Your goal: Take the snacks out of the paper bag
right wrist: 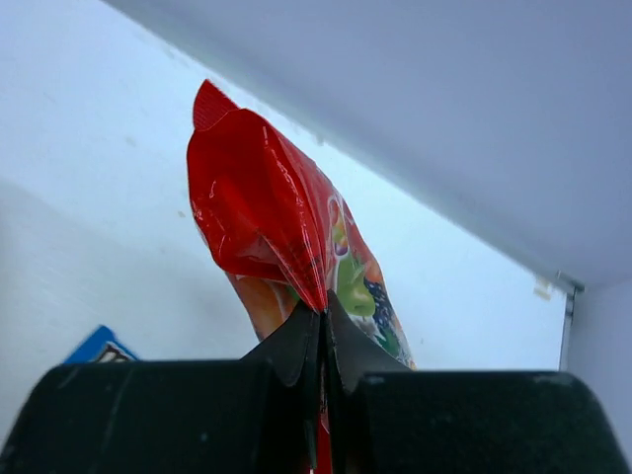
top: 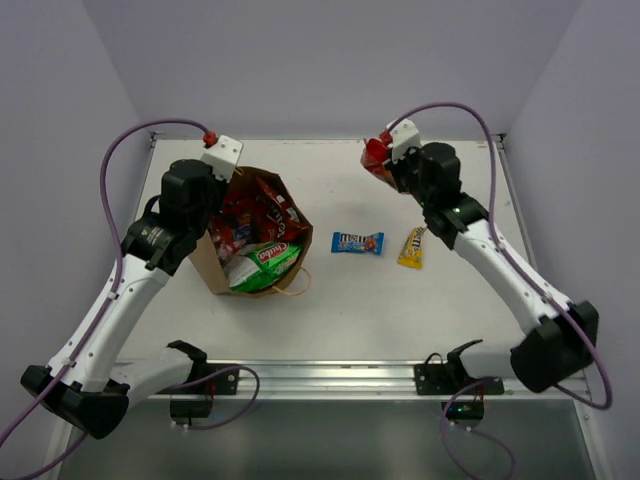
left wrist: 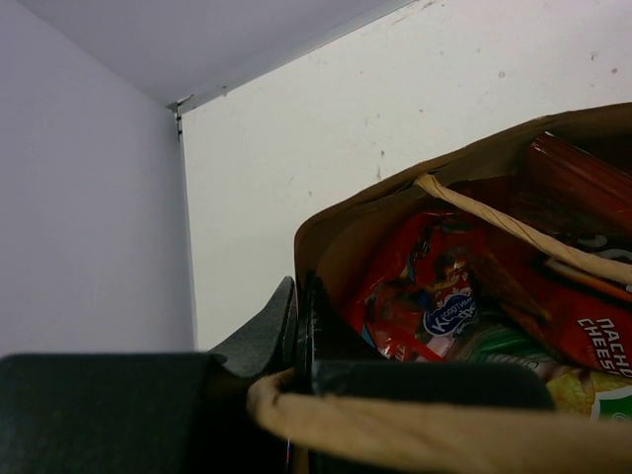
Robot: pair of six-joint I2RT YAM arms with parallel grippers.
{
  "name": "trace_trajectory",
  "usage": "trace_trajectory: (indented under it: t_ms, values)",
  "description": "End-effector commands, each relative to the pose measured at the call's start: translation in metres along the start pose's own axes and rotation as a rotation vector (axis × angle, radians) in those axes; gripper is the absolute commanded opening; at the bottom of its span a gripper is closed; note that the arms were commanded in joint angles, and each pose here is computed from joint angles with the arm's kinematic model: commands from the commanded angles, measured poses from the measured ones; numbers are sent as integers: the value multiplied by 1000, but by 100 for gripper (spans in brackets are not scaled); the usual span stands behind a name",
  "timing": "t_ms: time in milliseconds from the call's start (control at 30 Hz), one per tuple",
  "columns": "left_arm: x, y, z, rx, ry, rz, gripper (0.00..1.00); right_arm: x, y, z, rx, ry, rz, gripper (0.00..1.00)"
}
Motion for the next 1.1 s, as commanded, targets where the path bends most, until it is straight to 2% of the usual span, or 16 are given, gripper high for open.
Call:
trace_trajectory:
  t_ms: [0,67,100,200,300,333,367,433,500,600,700,867,967,1067]
  values:
    - [-41,30,-14,-144,-212,-117,0,36,-21,60,195,8,42,0]
    - [-40,30,-14,-138,-211,-116,0,52,-25,83,243,26,27,0]
    - [-40,29,-14,-135,-211,-115,0,74,-24,102,269,83,19,0]
    - [-39,29,-15,-137,-212,-117,0,100,-18,125,262,148,54,0]
    - [-38,29,-16,-136,-212,-116,0,111,-3,128,174,196,105,25]
    - [-38,29,-16,-135,-214,-118,0,108,5,126,128,197,117,42]
    - [-39,29,-15,-131,-216,-117,0,108,12,120,97,224,134,49]
    - [-39,28,-15,-125,-218,-121,0,86,22,107,52,189,161,66]
    - [-38,26,-13,-120,-211,-123,0,67,33,93,-11,190,200,78]
    - [-37,25,-12,-113,-205,-124,0,22,57,61,-117,138,213,84]
    - [-36,23,-12,-110,-200,-129,0,-22,84,26,-190,70,210,85]
    - [-36,22,-11,-101,-199,-138,0,-76,130,-32,-364,-60,325,86]
    - [-36,21,-11,-96,-192,-139,0,-88,158,-49,-469,-116,347,86]
    - [-36,20,-11,-86,-195,-145,0,-87,184,-44,-512,-94,339,86]
Point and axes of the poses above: each gripper's point midway between its finger pads, its own z axis out along the fingers, its own y axis along the line the jaws close on, x = y × z, the point moved 8 cm from there along -z, back along the fingers, and after that the axes turned 11 degrees about z, right-handed, at the moved point
